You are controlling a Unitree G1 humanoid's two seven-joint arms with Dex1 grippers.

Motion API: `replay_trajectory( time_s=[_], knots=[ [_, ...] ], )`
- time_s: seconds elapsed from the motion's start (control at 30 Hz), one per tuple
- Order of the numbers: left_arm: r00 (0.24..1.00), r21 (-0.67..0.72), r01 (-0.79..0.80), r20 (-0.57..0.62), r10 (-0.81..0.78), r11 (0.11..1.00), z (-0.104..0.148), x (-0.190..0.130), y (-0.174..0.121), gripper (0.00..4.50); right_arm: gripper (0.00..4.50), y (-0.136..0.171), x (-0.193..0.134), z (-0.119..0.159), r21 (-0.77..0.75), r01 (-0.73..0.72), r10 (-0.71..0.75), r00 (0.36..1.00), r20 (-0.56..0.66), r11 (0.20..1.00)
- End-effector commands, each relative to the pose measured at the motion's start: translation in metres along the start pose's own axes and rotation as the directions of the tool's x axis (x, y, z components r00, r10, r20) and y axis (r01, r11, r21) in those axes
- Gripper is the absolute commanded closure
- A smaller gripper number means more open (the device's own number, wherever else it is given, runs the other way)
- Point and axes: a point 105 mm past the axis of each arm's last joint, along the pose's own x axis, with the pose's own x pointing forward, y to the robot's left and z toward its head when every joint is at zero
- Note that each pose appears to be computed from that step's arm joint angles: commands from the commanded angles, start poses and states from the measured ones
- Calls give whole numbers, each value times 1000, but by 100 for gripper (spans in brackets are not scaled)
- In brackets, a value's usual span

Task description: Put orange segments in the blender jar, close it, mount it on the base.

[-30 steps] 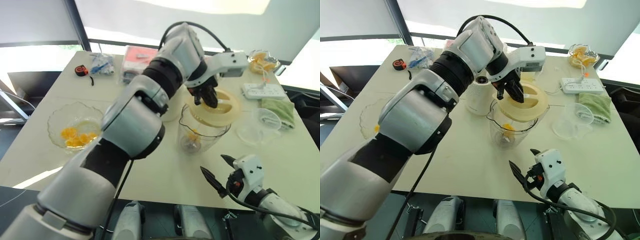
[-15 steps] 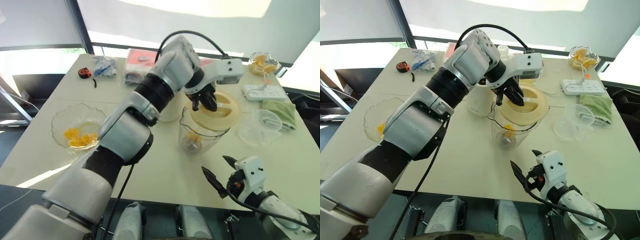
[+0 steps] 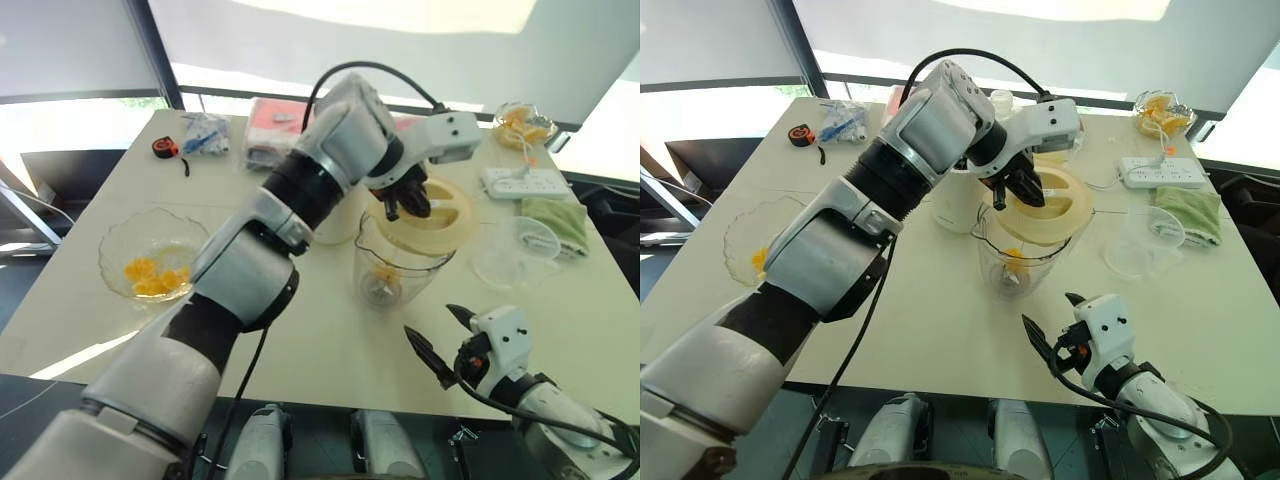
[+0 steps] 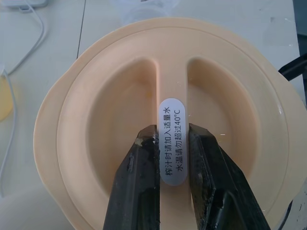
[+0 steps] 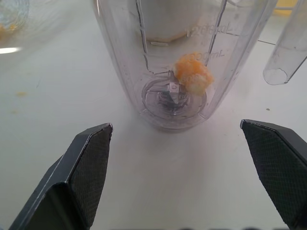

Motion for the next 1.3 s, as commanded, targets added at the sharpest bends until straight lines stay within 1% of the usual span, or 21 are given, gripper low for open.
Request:
replay_trajectory(
  time_s=[0.03, 0.2, 0.43, 0.63, 0.77, 0.93, 1.2, 1.3],
  knots=[
    [998, 4, -65, -21, 65, 998, -2, -3, 5, 425, 0, -2, 0, 7, -19, 4, -3, 1000, 27, 1000],
    [993, 26, -114, -11, 114, 993, 1, -13, 7, 425, 0, -2, 2, 7, -21, -9, 9, 1000, 28, 1000],
    [995, 24, -102, -1, 102, 995, 1, -24, -3, 425, 0, -4, 7, 8, -28, -22, 23, 999, 30, 999],
    [990, 68, -128, 68, 123, 990, 15, -31, -8, 425, 0, -4, 9, 7, -32, -32, 33, 999, 26, 999],
    [991, 68, -109, 80, 104, 992, 18, -33, -14, 425, 0, -4, 10, 7, -32, -35, 36, 999, 25, 999],
    [995, 38, -83, 61, 81, 996, 11, -30, -20, 425, 0, -5, 10, 7, -34, -36, 37, 999, 24, 999],
    [997, 34, -71, 41, 69, 997, 2, -25, -24, 425, 0, -6, 8, 7, -38, -34, 35, 999, 20, 999],
    [998, 28, -63, 24, 62, 998, -5, -19, -26, 425, 0, -6, 8, 7, -38, -34, 35, 999, 20, 999]
  ],
)
